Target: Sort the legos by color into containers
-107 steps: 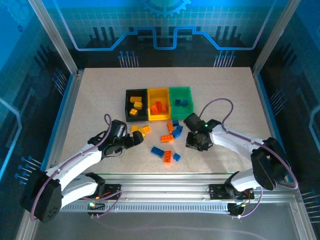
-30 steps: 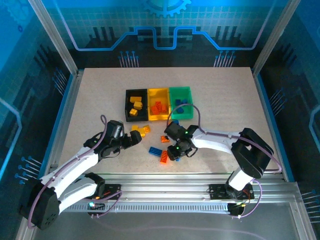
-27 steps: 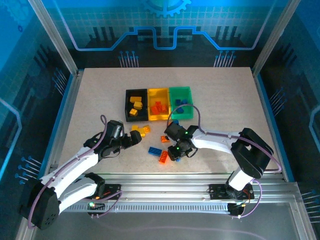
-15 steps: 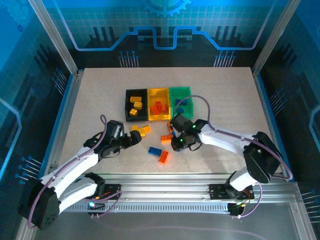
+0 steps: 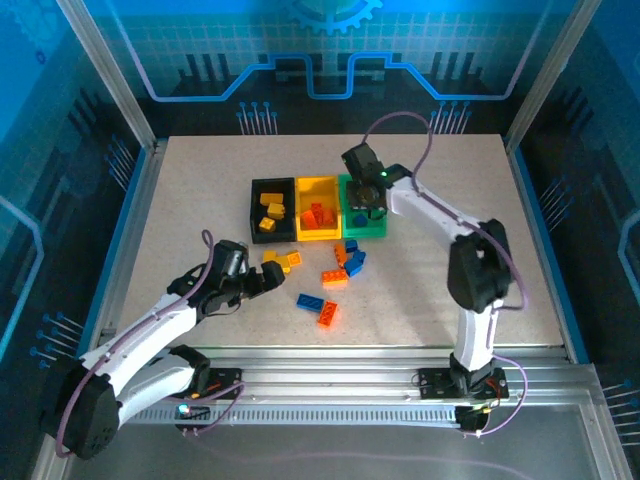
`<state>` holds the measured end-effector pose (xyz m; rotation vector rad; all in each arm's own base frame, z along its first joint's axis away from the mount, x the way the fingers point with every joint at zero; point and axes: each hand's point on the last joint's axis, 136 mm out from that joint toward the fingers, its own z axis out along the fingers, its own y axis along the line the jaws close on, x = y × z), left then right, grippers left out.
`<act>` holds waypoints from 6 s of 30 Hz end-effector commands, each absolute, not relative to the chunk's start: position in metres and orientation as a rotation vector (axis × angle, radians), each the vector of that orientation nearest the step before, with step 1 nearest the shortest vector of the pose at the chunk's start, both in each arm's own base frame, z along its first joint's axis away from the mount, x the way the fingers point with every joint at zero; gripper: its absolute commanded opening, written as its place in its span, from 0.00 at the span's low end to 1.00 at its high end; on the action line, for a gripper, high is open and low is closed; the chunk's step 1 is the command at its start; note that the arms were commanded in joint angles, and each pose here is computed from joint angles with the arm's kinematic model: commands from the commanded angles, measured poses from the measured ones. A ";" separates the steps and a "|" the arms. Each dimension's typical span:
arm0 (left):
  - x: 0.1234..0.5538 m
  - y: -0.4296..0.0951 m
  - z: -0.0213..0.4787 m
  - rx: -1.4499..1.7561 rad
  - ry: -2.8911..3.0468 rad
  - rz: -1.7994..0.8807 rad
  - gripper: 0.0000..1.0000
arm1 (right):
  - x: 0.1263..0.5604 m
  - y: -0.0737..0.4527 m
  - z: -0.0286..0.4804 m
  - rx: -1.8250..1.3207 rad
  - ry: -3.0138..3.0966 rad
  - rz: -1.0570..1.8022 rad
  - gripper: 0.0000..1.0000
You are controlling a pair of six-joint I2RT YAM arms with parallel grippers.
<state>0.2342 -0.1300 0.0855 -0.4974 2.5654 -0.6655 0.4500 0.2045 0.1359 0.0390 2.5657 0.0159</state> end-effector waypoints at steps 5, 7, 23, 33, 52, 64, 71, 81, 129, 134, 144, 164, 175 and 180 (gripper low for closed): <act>0.237 -0.141 0.091 -0.420 2.578 -0.716 0.99 | 0.476 0.192 0.120 0.123 2.610 -0.112 0.36; 0.238 -0.144 0.088 -0.414 2.590 -0.725 0.99 | 0.478 0.196 0.121 0.132 2.611 -0.081 0.49; 0.235 -0.215 0.066 0.076 2.758 -0.520 0.92 | 0.404 0.194 0.149 0.138 2.568 0.169 0.67; 0.227 -0.231 0.068 0.147 2.755 -0.524 0.93 | 0.301 0.201 0.122 -0.050 2.672 0.200 0.69; 0.180 -0.293 0.025 0.599 2.775 -0.219 0.65 | 0.265 0.147 0.139 0.090 2.604 0.166 0.70; 0.178 -0.297 0.037 0.617 2.743 -0.213 0.28 | 0.262 0.128 0.146 0.158 2.576 0.177 0.71; 0.214 -0.304 0.119 0.376 2.621 -0.575 0.27 | 0.265 0.127 0.147 0.179 2.568 0.188 0.71; 0.372 -0.259 0.151 0.013 2.520 -0.484 0.23 | 0.264 0.130 0.136 0.200 2.603 0.200 0.71; 0.232 -0.088 0.187 -0.397 2.324 -0.419 0.99 | 0.236 0.368 0.033 -0.909 2.759 0.460 0.72; 0.234 -0.085 0.187 -0.397 2.325 -0.403 0.99 | 0.211 0.353 0.027 -0.930 2.821 0.474 0.72; 0.240 -0.089 0.178 -0.414 2.344 -0.418 0.99 | 0.191 0.321 0.011 -0.971 2.816 0.118 0.63; 0.241 -0.109 0.145 -0.406 2.448 -0.505 0.99 | 0.292 0.272 0.147 -0.443 2.515 0.228 0.32; 0.243 -0.128 0.133 -0.353 2.508 -0.589 0.99 | 0.416 0.205 0.121 0.115 2.691 0.007 0.31; 0.244 -0.138 0.128 -0.308 2.530 -0.629 0.99 | 0.444 0.194 0.113 0.226 2.695 -0.065 0.34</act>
